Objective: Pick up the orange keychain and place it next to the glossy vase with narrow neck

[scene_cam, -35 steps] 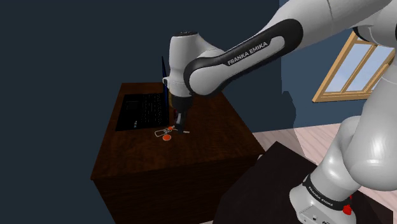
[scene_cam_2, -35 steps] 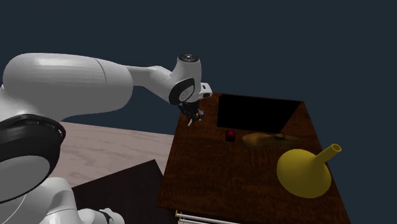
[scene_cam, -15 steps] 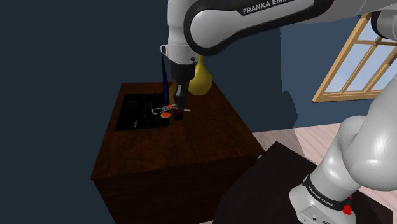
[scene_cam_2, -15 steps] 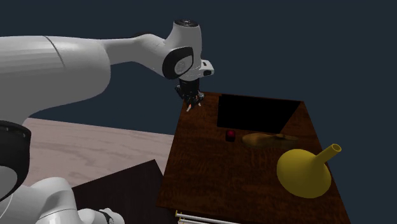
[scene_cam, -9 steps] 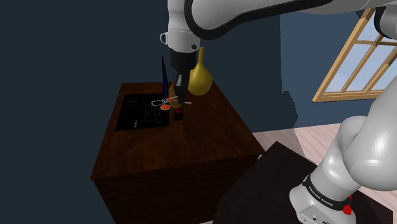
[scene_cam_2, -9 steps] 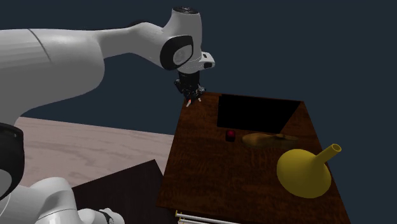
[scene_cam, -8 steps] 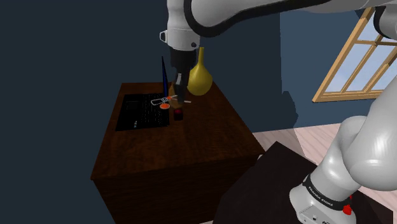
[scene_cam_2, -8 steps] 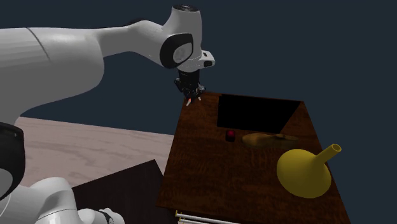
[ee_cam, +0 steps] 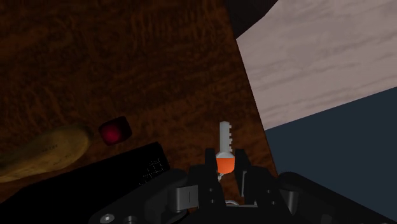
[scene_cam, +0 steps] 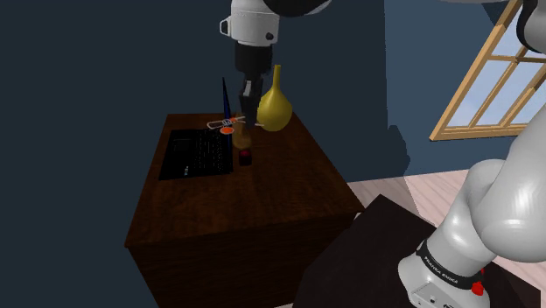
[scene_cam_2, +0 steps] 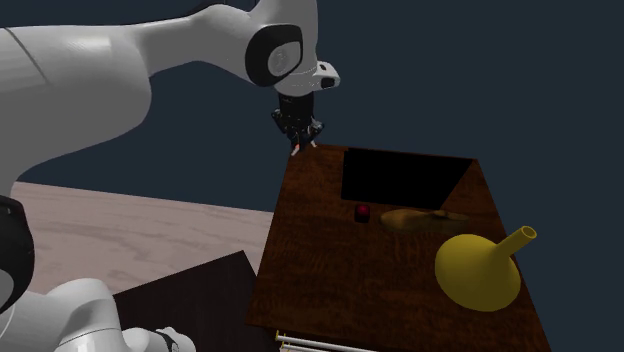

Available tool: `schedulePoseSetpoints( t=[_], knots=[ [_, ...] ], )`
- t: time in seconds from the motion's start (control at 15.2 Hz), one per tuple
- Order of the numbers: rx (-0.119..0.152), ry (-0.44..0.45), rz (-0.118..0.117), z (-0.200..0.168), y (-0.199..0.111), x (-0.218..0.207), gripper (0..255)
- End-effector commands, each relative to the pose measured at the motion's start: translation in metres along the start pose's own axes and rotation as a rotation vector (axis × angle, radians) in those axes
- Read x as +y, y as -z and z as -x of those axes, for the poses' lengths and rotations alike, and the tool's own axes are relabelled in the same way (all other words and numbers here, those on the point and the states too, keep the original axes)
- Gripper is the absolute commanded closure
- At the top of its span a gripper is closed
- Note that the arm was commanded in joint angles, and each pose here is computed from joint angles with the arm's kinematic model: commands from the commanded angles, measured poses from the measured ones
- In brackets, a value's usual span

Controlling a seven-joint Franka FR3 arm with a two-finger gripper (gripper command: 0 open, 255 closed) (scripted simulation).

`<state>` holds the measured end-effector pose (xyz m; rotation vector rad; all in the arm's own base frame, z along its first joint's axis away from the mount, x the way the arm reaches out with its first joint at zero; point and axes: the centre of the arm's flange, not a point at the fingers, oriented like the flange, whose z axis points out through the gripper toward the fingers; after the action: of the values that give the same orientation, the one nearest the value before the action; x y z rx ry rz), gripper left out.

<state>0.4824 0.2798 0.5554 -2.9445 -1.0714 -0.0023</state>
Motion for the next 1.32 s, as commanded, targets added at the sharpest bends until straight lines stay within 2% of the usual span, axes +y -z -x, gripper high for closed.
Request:
schedulePoseSetpoints(
  t=[0.0, 0.99, 1.25],
  knots=[
    [0.000, 0.000, 0.000, -0.001, 0.011, -0.001, 255],
    [0.000, 0.000, 0.000, -0.001, 0.087, -0.001, 255],
    [0.000, 0.000, 0.000, 0.025, 0.088, 0.045, 255]
  ],
)
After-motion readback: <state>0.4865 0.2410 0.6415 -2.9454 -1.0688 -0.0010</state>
